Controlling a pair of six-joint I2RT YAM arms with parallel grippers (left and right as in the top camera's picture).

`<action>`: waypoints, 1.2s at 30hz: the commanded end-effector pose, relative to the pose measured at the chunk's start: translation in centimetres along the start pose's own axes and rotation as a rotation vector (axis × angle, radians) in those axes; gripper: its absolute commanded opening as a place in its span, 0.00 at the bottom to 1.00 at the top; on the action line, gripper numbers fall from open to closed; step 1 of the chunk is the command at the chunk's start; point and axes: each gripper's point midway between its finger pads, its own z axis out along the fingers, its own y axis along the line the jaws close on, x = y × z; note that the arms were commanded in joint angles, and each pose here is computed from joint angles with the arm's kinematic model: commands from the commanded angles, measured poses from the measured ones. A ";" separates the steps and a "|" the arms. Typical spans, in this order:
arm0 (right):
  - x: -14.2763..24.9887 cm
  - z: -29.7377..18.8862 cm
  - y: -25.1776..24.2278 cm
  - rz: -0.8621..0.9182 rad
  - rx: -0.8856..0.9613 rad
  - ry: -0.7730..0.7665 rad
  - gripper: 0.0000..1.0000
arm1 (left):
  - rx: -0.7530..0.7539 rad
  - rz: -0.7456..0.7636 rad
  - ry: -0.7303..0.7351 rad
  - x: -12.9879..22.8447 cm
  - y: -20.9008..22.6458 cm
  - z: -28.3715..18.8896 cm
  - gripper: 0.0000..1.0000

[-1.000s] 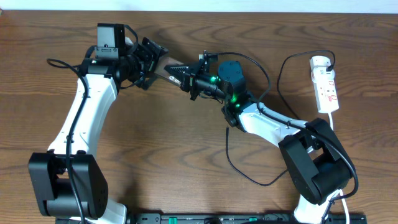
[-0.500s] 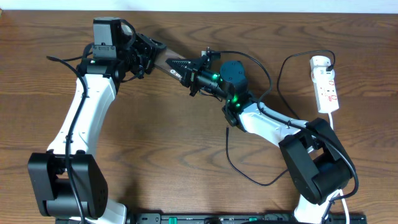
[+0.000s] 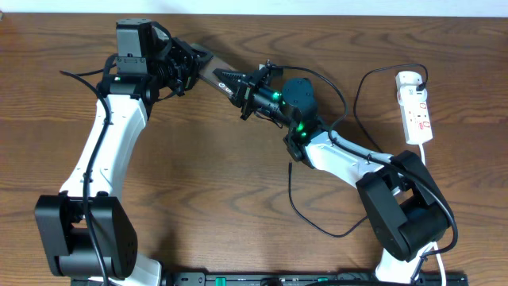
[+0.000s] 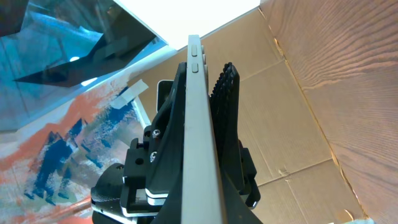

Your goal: Plug charger to phone and switch on socket

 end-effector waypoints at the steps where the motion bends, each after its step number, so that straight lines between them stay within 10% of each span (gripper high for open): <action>1: 2.1 0.5 0.1 -0.061 0.008 0.068 0.01 | 0.025 0.058 0.015 0.6 -1.0 -0.3 0.20; 36: 3.8 1.4 -0.8 -0.057 0.005 0.064 0.01 | 0.059 0.064 0.031 0.8 -1.8 -0.3 0.08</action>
